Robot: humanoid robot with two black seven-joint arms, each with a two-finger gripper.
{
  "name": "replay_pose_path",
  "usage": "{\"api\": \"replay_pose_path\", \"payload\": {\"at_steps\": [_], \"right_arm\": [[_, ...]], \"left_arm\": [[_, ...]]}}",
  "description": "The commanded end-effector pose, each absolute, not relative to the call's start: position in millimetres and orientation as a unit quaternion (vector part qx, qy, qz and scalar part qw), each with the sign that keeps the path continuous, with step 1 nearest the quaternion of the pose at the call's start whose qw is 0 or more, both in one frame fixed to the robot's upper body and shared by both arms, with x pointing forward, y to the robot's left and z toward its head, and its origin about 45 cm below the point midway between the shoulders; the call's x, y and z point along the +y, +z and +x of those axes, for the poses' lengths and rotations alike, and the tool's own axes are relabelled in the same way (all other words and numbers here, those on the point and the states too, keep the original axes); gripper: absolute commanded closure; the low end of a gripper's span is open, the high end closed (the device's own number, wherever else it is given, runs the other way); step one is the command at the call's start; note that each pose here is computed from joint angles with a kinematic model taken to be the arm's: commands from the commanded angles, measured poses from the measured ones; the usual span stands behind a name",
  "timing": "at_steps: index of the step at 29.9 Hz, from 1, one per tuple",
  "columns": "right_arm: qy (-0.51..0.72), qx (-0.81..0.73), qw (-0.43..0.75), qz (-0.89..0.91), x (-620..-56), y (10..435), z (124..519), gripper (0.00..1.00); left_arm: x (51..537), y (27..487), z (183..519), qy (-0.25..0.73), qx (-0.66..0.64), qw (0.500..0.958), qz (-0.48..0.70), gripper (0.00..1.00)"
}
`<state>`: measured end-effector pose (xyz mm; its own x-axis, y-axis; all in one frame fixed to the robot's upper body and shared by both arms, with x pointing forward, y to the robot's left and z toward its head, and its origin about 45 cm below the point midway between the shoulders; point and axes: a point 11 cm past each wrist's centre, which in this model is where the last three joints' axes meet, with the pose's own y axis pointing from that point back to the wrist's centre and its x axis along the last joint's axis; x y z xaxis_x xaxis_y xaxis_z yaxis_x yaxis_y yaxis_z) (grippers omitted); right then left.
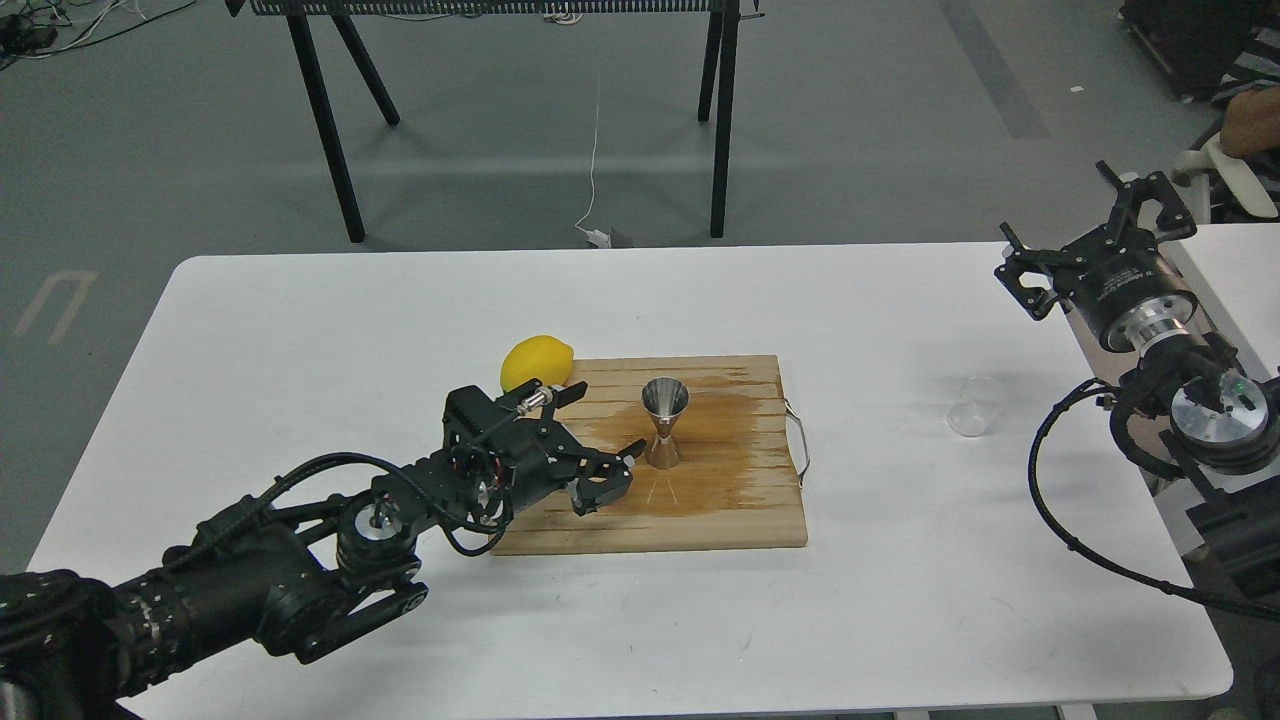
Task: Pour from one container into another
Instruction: 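Set the jigger upright on the board, open and withdraw the left gripper, then lower the right gripper toward the small clear glass cup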
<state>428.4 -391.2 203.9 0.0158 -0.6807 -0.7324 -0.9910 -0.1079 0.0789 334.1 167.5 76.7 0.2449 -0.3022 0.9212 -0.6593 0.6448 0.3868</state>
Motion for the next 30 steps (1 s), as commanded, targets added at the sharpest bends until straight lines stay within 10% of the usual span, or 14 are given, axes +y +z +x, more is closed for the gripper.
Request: {"api": "replay_pose_path", "payload": {"at_steps": [1,15,30], "right_arm": [[0.321,0.622,0.241,-0.672,-391,205,429,0.01],[0.319,0.619,0.244,-0.675,-389,208,430,0.01],[0.292,0.598,0.237,-0.707,-388,241,418,0.01]], "left_arm": [[203,83,321,0.147,-0.592,0.681,0.406,0.01],[354,185,367,0.465,-0.432,0.674,0.379,0.01],[389,317,444,0.648,-0.031,0.761,-0.007,0.01]]}}
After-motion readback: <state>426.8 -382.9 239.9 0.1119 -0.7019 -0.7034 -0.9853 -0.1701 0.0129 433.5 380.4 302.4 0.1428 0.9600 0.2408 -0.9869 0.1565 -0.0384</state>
